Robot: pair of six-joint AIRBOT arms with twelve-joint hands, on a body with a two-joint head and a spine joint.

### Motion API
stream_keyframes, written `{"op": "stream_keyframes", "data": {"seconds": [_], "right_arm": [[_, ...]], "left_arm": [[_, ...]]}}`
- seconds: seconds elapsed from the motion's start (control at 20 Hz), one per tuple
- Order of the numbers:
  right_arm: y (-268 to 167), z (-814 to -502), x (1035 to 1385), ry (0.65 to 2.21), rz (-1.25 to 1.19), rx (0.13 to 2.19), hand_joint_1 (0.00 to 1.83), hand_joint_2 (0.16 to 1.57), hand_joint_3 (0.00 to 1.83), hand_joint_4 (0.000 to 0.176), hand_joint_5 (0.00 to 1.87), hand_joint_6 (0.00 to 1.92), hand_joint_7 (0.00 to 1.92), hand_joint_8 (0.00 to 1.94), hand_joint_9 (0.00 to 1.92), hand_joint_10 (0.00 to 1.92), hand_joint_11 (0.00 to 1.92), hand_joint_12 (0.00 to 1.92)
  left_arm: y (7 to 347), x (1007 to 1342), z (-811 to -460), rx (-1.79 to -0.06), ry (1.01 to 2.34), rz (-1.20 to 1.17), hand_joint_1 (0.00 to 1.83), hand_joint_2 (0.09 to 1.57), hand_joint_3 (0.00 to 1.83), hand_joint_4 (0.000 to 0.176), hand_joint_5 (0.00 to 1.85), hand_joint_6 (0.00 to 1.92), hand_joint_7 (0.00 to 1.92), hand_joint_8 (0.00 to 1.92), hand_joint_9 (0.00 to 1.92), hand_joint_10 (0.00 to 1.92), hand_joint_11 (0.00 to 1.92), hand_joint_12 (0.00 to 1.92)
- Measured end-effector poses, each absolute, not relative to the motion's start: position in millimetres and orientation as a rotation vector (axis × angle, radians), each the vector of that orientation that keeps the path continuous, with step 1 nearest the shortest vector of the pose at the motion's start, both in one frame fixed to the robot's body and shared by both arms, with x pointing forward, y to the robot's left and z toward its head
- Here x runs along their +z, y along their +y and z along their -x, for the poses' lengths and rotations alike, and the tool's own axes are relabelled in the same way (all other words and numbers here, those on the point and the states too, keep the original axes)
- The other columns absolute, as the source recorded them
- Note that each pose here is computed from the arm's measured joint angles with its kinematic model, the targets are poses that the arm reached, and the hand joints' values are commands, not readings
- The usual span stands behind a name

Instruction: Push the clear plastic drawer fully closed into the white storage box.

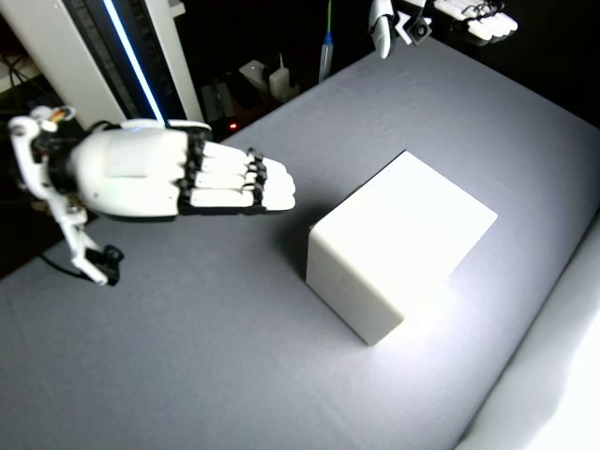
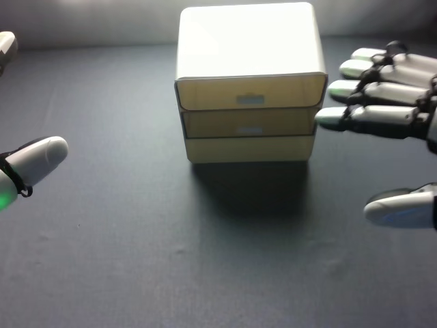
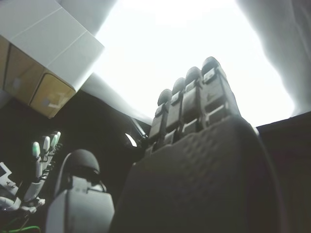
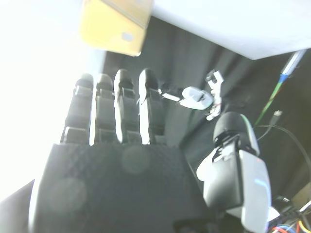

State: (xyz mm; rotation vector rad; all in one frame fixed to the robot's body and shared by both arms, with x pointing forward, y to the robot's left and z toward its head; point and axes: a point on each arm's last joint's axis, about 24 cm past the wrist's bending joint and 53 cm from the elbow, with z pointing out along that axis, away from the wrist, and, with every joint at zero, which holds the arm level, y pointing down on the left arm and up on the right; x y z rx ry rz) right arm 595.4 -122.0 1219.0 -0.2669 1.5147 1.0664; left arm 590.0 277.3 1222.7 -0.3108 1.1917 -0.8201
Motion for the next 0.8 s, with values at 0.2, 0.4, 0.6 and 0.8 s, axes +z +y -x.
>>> {"op": "stream_keyframes", "data": {"seconds": [0.2, 0.4, 0.6, 0.8], "right_arm": [[-147.7, -602.9, 1230.7, 1.474, 0.243, 0.97, 0.0, 1.07, 0.0, 0.02, 0.19, 0.0, 0.13, 0.01, 0.03, 0.01, 0.04, 0.02], [-180.0, -616.1, 1230.4, 1.471, 0.136, 0.888, 0.0, 1.16, 0.03, 0.0, 0.15, 0.0, 0.11, 0.0, 0.0, 0.0, 0.0, 0.0], [-197.7, -622.8, 1232.2, 1.458, 0.069, 0.864, 0.0, 1.14, 0.02, 0.005, 0.18, 0.01, 0.15, 0.02, 0.03, 0.01, 0.0, 0.0], [-194.1, -620.0, 1233.6, 1.451, 0.082, 0.873, 0.0, 1.14, 0.02, 0.009, 0.18, 0.0, 0.17, 0.02, 0.04, 0.01, 0.0, 0.0]], "left_arm": [[277.8, 1220.0, -589.0, -0.815, 1.203, 0.312, 0.0, 1.13, 0.03, 0.0, 0.0, 0.0, 0.0, 0.0, 0.0, 0.0, 0.0, 0.0], [278.5, 1220.5, -588.6, -0.813, 1.202, 0.315, 0.0, 1.13, 0.03, 0.014, 0.0, 0.0, 0.0, 0.0, 0.0, 0.0, 0.0, 0.0], [280.5, 1219.6, -589.0, -0.807, 1.203, 0.322, 0.0, 1.14, 0.04, 0.023, 0.0, 0.0, 0.0, 0.0, 0.0, 0.0, 0.0, 0.0], [279.1, 1219.4, -588.0, -0.811, 1.206, 0.323, 0.0, 1.15, 0.04, 0.028, 0.0, 0.0, 0.0, 0.0, 0.0, 0.0, 0.0, 0.0]]}}
